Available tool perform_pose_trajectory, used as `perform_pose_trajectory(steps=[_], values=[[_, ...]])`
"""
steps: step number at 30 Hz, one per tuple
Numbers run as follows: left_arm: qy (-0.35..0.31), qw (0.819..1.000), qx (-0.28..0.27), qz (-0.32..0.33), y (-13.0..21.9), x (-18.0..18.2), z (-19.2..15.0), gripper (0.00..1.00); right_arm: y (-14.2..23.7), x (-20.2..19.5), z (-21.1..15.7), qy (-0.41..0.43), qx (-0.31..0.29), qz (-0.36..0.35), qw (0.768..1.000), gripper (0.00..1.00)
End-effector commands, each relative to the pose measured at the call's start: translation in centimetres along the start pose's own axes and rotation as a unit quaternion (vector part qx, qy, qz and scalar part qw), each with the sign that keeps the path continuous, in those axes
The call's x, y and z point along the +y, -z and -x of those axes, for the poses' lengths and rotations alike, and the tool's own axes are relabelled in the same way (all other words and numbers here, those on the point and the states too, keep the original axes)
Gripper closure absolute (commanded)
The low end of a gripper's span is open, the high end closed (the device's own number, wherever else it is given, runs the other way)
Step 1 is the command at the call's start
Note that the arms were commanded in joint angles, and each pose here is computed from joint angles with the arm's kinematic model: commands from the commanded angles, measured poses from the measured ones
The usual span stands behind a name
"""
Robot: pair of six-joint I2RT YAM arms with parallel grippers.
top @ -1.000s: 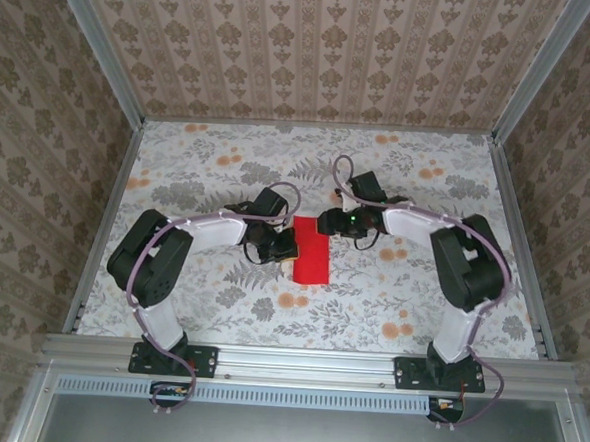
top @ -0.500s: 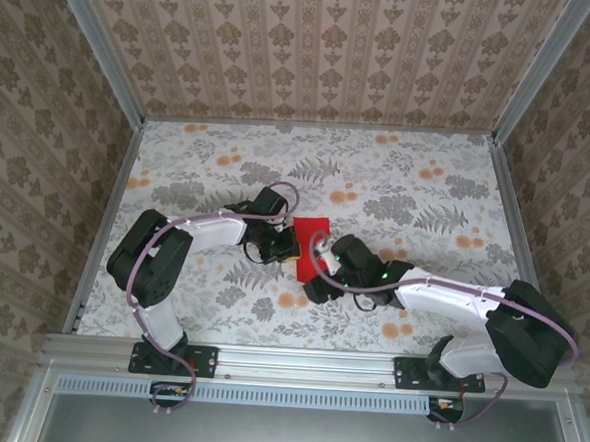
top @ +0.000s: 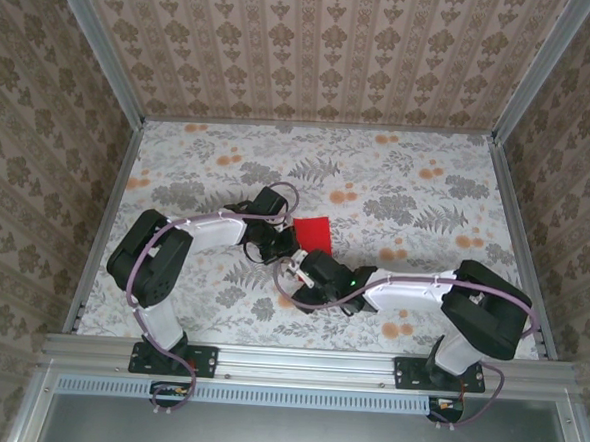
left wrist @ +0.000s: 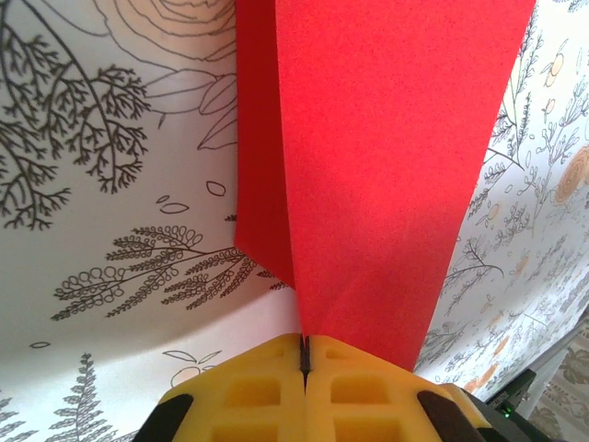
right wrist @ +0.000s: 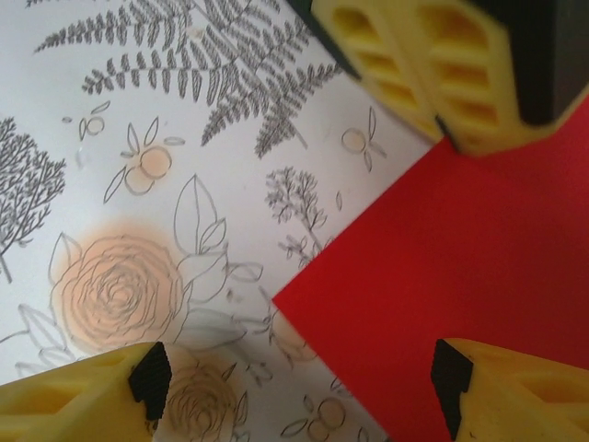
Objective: Fold a paper plane with a square sheet of paper (fold left side to right side)
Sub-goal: Third fold the triangle at the center of the table.
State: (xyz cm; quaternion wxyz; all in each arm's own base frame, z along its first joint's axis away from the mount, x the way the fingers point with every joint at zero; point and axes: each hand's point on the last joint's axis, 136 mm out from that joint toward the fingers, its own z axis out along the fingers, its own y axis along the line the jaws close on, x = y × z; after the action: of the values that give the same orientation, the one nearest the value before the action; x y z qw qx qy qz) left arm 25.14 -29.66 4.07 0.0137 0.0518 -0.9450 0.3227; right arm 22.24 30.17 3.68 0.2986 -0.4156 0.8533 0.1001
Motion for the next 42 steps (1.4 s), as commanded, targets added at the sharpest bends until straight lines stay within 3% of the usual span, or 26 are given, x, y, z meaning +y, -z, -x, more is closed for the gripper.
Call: perform_pose_trajectory(steps=[1, 6, 17, 22, 27, 32, 36, 42], values=[[0.007, 1.000, 0.000, -0.008, 0.7, -0.2, -0.3, 1.00, -0.3, -0.5, 2.1, 0.019, -0.024, -0.020, 0.999, 0.26], [0.006, 1.000, 0.001, -0.008, 0.7, -0.1, -0.3, 1.00, -0.4, -0.5, 2.6, 0.016, -0.025, -0.014, 0.999, 0.45], [-0.004, 1.000, 0.002, 0.002, 0.8, 0.4, -0.2, 1.00, 0.6, -0.2, 2.3, -0.004, -0.015, 0.034, 0.999, 0.99], [-0.016, 1.000, -0.001, 0.001, 1.5, 0.3, -0.1, 0.93, 0.9, 0.1, 1.9, -0.029, -0.008, 0.075, 0.997, 1.00], [-0.036, 0.999, -0.010, 0.007, 3.4, 0.5, 0.3, 0.69, 1.0, 0.5, 1.6, -0.052, 0.002, 0.113, 0.992, 1.00], [-0.045, 0.998, -0.032, 0.007, 6.3, 1.2, 1.2, 0.59, 0.9, 0.5, 1.6, -0.074, 0.005, 0.135, 0.988, 1.00], [-0.065, 0.997, -0.033, -0.015, 6.6, 0.2, 2.0, 0.65, 1.0, 0.5, 2.0, -0.092, 0.001, 0.152, 0.984, 1.00], [-0.092, 0.994, -0.018, -0.047, 4.2, -1.9, 4.1, 0.79, 0.8, 0.5, 2.0, -0.105, 0.008, 0.160, 0.982, 1.00]])
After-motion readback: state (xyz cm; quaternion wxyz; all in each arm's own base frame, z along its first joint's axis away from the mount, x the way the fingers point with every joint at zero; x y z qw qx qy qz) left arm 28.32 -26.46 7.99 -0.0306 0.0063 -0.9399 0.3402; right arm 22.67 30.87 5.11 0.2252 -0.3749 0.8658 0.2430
